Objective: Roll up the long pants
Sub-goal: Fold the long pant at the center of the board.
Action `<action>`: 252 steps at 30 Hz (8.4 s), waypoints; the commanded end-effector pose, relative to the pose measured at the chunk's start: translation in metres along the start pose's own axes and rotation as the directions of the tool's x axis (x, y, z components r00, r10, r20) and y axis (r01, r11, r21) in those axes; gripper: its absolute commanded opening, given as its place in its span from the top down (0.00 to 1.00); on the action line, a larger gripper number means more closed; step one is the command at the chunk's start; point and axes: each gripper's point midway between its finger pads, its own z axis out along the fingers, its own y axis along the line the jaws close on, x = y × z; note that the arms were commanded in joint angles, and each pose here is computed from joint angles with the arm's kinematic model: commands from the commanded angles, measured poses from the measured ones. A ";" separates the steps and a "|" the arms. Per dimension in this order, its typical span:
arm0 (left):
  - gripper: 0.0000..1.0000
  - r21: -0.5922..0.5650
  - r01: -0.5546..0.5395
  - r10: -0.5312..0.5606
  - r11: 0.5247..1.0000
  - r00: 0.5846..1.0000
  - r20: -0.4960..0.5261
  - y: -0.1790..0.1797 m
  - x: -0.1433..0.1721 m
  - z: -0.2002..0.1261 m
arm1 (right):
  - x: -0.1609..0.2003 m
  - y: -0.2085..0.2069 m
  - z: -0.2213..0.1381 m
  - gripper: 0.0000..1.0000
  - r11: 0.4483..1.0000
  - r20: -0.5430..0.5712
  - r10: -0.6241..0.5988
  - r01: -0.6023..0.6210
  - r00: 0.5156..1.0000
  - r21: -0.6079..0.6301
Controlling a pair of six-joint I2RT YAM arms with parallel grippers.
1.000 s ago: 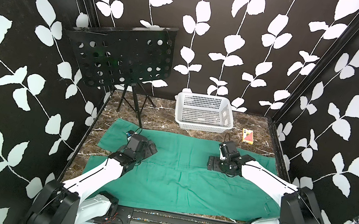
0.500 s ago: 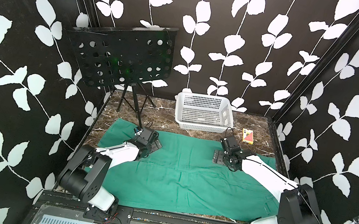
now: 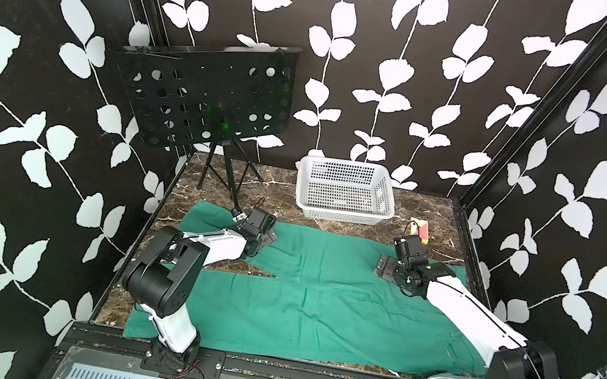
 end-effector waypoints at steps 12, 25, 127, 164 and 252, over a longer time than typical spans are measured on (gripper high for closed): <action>0.10 -0.419 0.342 -0.302 0.841 0.940 0.161 0.205 0.001 -0.125 | 0.032 0.053 -0.007 0.01 0.980 -0.059 -0.163 0.155 0.985 -0.121; 0.02 -0.357 0.312 -0.323 0.880 0.946 0.032 0.188 0.016 -0.055 | 0.028 0.044 -0.007 0.02 0.984 -0.039 -0.164 0.161 0.986 -0.072; 1.00 -0.396 0.637 -0.618 0.662 0.762 0.192 0.293 -0.001 -0.111 | 0.126 -0.189 -0.068 0.28 0.455 -0.060 0.868 -0.740 0.494 0.496; 1.00 -0.423 0.666 -0.652 0.614 0.731 0.203 0.291 -0.007 -0.120 | 0.161 -0.241 -0.016 0.46 0.200 0.075 0.953 -0.794 0.294 0.575; 0.97 -0.173 0.515 -0.465 0.840 0.846 0.261 0.125 -0.254 -0.015 | -0.186 -0.205 0.085 1.00 0.490 0.171 0.857 -0.872 0.487 0.027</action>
